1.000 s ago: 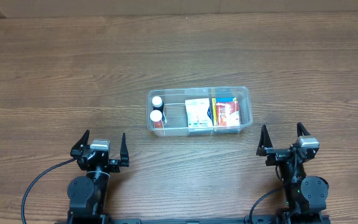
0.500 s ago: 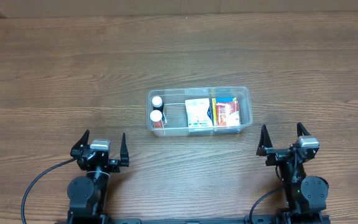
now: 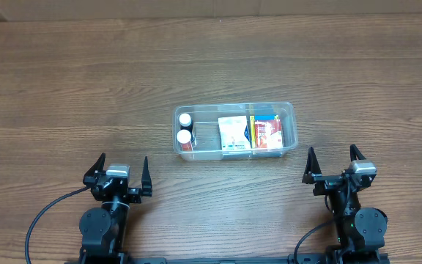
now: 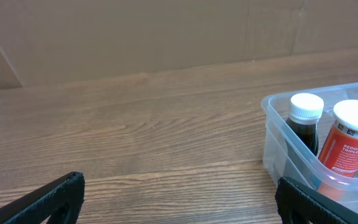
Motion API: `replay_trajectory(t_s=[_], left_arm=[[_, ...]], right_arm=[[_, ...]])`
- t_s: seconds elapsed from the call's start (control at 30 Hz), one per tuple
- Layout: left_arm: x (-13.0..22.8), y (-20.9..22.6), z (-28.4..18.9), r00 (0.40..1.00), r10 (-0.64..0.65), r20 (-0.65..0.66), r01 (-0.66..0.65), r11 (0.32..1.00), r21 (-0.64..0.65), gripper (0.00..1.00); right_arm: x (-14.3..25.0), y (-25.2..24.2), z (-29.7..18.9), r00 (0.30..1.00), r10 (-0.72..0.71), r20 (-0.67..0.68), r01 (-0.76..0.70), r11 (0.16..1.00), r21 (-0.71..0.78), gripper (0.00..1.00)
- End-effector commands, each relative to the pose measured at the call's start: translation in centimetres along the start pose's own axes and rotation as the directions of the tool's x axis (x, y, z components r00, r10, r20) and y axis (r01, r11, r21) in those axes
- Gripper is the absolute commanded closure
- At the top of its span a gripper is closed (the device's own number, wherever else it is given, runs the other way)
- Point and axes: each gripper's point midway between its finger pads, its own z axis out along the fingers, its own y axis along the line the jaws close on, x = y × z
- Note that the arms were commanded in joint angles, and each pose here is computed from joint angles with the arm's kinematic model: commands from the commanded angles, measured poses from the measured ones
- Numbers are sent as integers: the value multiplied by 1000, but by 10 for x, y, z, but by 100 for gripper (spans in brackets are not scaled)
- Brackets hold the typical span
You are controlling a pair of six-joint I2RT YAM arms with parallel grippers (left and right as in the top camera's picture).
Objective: Pack container
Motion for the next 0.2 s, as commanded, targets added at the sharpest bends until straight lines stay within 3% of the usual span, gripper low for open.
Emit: replay_trajectory(t_s=[0.0,0.17], left_arm=[[-1,-1,0,1000,-8,7,8,1000,8,0],[-1,-1,0,1000,-8,7,8,1000,8,0]], right_arm=[[1,1,0,1000,-8,5,8,1000,-7,0],[1,1,0,1000,-8,5,8,1000,-7,0]])
